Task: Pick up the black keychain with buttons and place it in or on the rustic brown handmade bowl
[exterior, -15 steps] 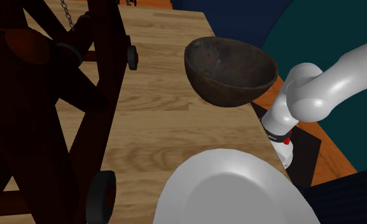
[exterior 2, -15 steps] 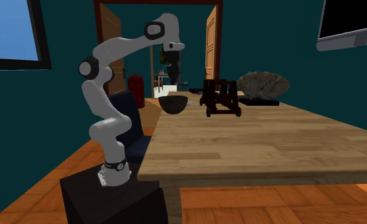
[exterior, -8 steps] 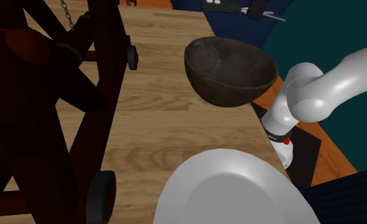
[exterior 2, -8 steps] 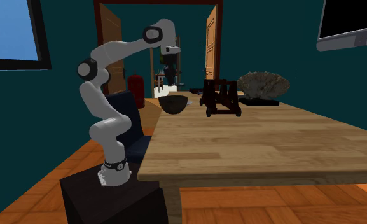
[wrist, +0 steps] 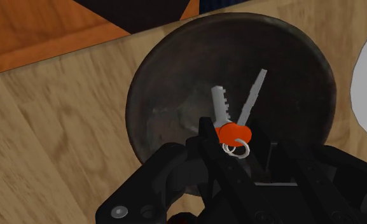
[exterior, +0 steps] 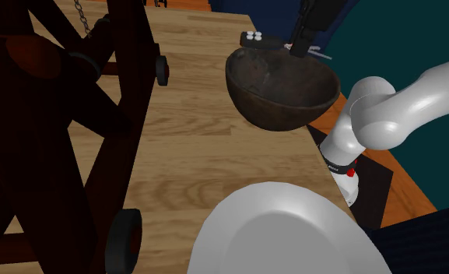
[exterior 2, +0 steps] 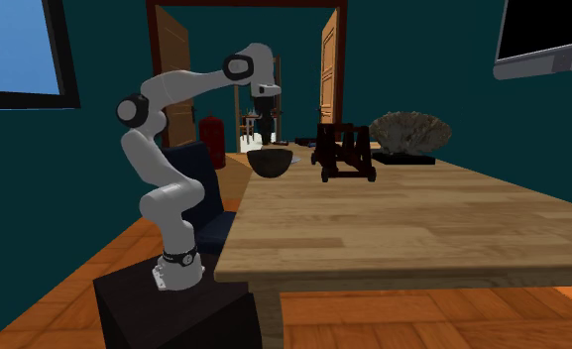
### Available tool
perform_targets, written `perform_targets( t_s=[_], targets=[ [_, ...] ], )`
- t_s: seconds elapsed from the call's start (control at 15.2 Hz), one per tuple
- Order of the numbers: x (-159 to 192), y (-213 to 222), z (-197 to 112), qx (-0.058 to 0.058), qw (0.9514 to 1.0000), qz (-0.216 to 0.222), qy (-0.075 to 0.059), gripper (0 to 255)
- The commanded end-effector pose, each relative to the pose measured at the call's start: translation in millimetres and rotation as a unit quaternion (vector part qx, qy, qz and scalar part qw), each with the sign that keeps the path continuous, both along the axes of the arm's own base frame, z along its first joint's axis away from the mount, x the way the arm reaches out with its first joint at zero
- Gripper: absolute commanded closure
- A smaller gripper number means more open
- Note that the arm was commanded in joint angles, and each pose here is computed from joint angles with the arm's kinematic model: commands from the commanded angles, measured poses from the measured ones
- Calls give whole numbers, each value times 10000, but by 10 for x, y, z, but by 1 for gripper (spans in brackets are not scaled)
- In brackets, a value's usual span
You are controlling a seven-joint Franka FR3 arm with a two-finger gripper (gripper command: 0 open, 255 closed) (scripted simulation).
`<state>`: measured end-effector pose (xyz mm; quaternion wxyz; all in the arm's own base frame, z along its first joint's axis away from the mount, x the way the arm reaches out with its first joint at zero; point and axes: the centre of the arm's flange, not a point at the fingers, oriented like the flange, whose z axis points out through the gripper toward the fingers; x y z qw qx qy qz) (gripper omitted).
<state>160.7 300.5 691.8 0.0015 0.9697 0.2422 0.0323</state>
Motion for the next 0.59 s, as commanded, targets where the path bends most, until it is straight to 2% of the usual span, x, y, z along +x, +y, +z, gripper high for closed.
perform_targets(
  t_s=[0.0,0.2,0.53],
  targets=[
    [-2,0,-98,1,10000,0,-1,255],
    [-2,0,-257,1,10000,0,-1,255],
    [-2,0,-268,1,10000,0,-1,255]
  ],
)
